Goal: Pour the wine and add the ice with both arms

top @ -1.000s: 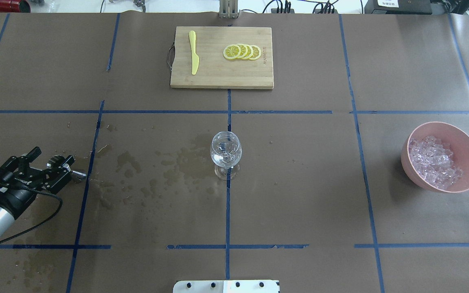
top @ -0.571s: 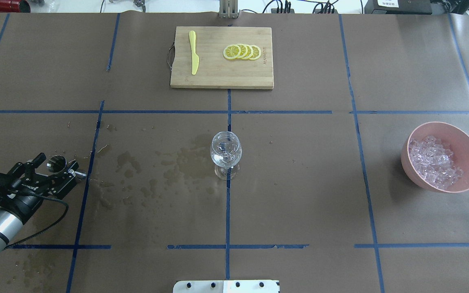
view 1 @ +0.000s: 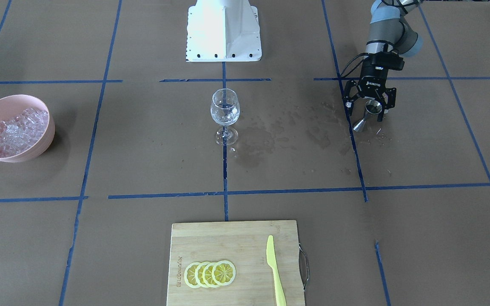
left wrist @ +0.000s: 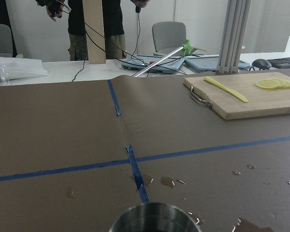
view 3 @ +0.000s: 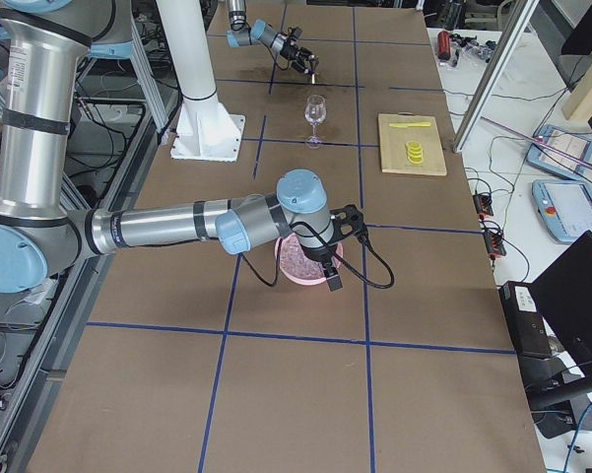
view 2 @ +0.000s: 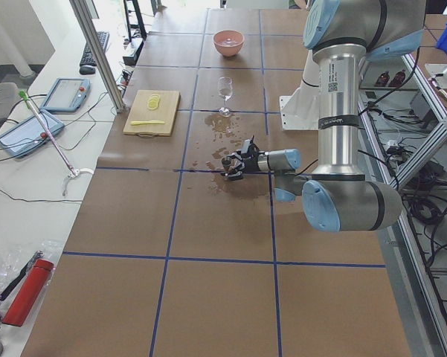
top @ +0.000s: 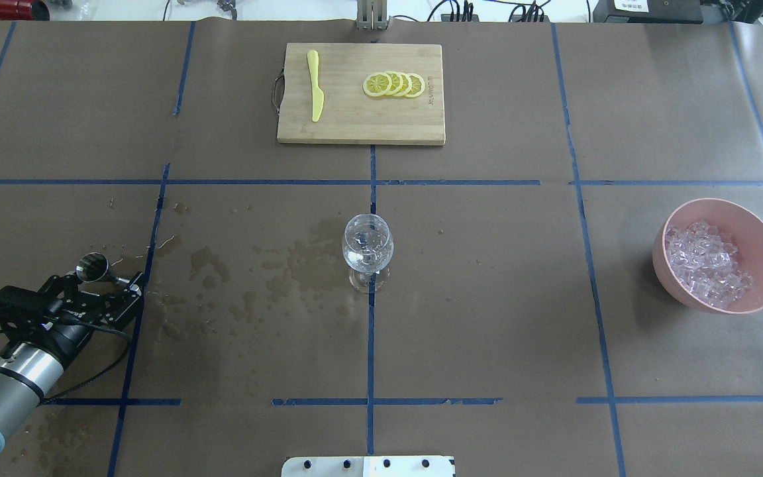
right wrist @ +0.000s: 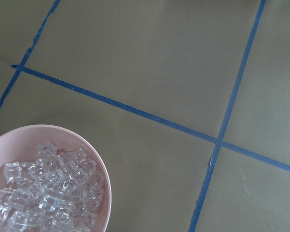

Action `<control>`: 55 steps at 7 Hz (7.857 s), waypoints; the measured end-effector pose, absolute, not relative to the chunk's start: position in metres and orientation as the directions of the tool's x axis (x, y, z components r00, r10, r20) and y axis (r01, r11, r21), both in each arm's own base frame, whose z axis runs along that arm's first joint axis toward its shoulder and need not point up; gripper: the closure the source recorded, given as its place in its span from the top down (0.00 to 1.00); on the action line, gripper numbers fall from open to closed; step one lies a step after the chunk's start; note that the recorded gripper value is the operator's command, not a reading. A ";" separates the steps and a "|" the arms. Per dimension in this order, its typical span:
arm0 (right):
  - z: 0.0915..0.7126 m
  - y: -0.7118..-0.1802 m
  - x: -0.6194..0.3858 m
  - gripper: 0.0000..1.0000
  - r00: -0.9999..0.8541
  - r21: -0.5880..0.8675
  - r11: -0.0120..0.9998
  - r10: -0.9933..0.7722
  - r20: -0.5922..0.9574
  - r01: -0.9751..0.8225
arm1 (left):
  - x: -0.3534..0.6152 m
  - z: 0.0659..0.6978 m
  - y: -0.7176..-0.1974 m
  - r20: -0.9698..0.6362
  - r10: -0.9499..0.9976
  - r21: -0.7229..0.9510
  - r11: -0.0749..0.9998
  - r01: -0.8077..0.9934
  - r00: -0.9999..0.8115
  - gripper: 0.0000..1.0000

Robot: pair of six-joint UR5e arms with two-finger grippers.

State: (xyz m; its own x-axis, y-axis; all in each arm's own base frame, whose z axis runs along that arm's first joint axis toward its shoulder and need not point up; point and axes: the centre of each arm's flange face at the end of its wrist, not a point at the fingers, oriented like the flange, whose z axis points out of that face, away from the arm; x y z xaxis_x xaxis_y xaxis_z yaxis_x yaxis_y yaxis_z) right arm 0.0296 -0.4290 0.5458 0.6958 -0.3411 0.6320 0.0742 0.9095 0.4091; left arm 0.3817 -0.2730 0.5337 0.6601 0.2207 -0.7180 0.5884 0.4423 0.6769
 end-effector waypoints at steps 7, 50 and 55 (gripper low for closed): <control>0.545 -0.431 0.029 1.00 0.697 0.412 0.908 -0.343 0.630 0.075 | 0.383 0.542 -0.273 -0.723 0.207 0.670 0.443 0.596 0.659 0.53; 0.553 -0.434 0.029 1.00 0.700 0.373 0.926 -0.298 0.649 0.048 | 0.378 0.249 -0.394 -0.261 0.897 0.965 0.250 0.077 0.356 0.00; 0.559 -0.434 0.029 1.00 0.700 0.362 0.931 -0.290 0.652 0.048 | 0.422 0.170 -0.376 -0.278 0.903 0.945 0.319 -0.078 0.329 0.00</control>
